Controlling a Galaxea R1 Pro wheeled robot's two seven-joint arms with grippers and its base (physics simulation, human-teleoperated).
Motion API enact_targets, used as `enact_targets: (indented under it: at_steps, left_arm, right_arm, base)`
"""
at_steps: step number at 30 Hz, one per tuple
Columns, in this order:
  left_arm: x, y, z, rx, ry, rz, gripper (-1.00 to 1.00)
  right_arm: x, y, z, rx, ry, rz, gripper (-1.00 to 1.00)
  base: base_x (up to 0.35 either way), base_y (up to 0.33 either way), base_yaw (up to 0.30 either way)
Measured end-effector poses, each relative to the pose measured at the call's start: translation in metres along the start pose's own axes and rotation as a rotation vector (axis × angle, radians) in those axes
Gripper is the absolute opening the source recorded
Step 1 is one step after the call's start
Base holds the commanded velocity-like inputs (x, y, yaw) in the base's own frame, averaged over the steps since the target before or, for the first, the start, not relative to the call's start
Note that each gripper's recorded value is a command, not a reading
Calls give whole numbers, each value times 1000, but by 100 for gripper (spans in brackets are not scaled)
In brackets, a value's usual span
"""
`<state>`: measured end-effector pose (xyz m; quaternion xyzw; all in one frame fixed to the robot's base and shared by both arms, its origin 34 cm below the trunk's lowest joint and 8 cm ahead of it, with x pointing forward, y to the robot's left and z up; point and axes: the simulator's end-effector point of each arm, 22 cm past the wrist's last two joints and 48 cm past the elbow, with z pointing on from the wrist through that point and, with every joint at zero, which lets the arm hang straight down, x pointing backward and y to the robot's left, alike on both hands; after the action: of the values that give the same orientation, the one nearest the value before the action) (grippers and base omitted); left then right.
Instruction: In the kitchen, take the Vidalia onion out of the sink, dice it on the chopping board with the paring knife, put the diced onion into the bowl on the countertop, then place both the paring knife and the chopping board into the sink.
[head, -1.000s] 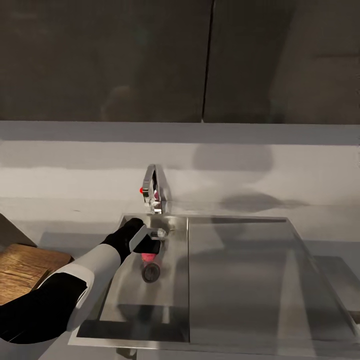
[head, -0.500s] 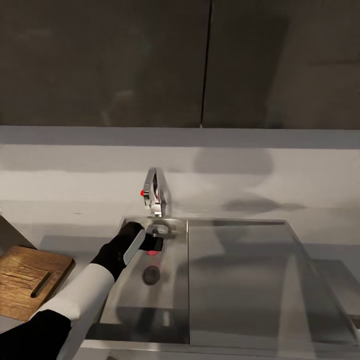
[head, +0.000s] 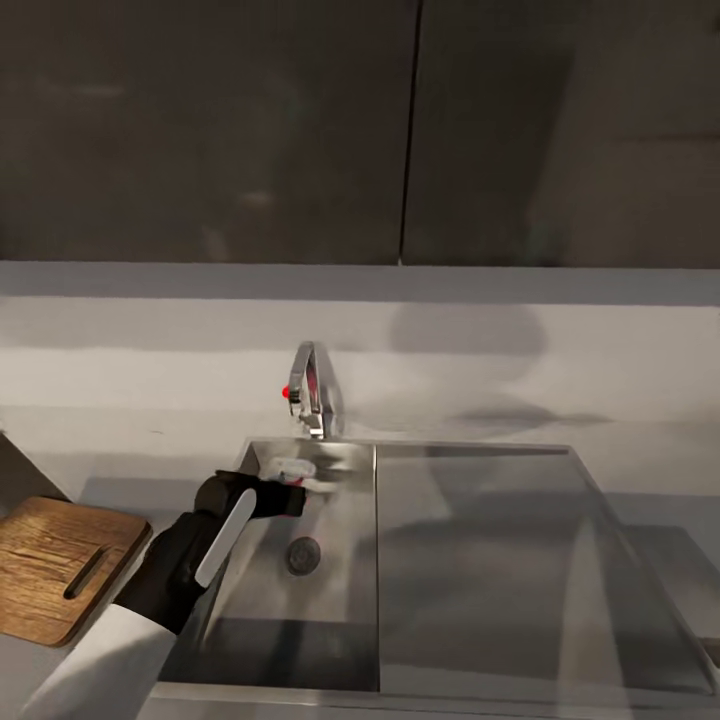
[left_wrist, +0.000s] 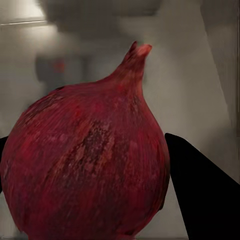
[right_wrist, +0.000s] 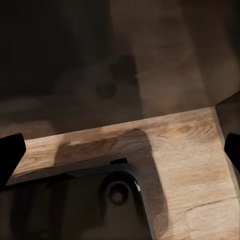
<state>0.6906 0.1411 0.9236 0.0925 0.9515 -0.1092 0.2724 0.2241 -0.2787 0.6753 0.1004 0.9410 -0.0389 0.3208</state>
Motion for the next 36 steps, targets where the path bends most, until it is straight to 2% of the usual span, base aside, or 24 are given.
enact_targets:
  at_steps: [8,20,30,36]
  left_arm:
    - [-4,-5,-22,10,-58,19,-100]
    - [-22,-12,-47,17,-131,43,-100]
    - [-42,-17,-72,20,-202,67,-100]
    - [-54,-23,-86,26,-241,79,-100]
  right_arm:
    - [-4,1,1,-3,-12,2,100]
    - [-10,2,3,-6,-30,4,100]
    - [-15,3,5,-8,-46,6,100]
    - [-18,4,5,-10,-55,6,100]
  base:
    - [-72,11,0]
    - [-278,110,0]
    - [-246,208,0]
    - [-76,284,0]
